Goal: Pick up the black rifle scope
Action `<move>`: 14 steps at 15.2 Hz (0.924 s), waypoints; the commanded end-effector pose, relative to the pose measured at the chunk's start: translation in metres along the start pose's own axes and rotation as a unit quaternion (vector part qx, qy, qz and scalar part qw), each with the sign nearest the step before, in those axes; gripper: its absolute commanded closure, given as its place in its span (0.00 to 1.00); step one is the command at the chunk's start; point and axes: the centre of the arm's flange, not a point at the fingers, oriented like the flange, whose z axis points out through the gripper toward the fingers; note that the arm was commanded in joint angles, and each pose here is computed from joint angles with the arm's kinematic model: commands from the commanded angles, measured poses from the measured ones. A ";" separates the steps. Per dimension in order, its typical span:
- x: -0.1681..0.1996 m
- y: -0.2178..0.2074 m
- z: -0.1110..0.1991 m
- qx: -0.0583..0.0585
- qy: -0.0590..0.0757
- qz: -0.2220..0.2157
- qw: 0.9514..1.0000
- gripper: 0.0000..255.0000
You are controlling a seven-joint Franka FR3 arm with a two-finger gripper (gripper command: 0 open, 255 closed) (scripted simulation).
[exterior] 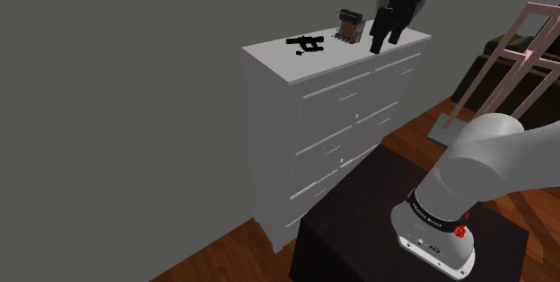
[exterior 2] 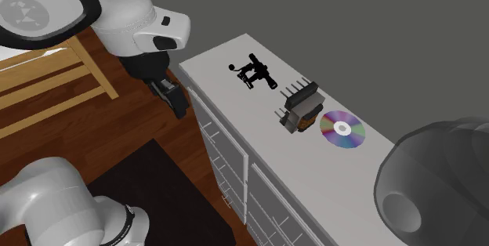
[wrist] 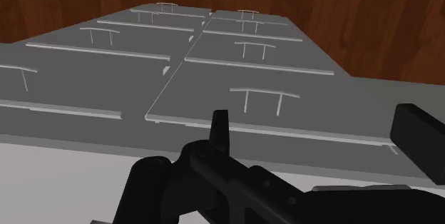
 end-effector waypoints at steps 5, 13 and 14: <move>0.052 -0.012 0.004 0.013 -0.008 0.098 0.995 0.00; 0.158 -0.004 0.014 0.039 -0.024 0.291 0.956 0.00; 0.171 0.000 0.016 0.042 -0.026 0.315 0.948 0.00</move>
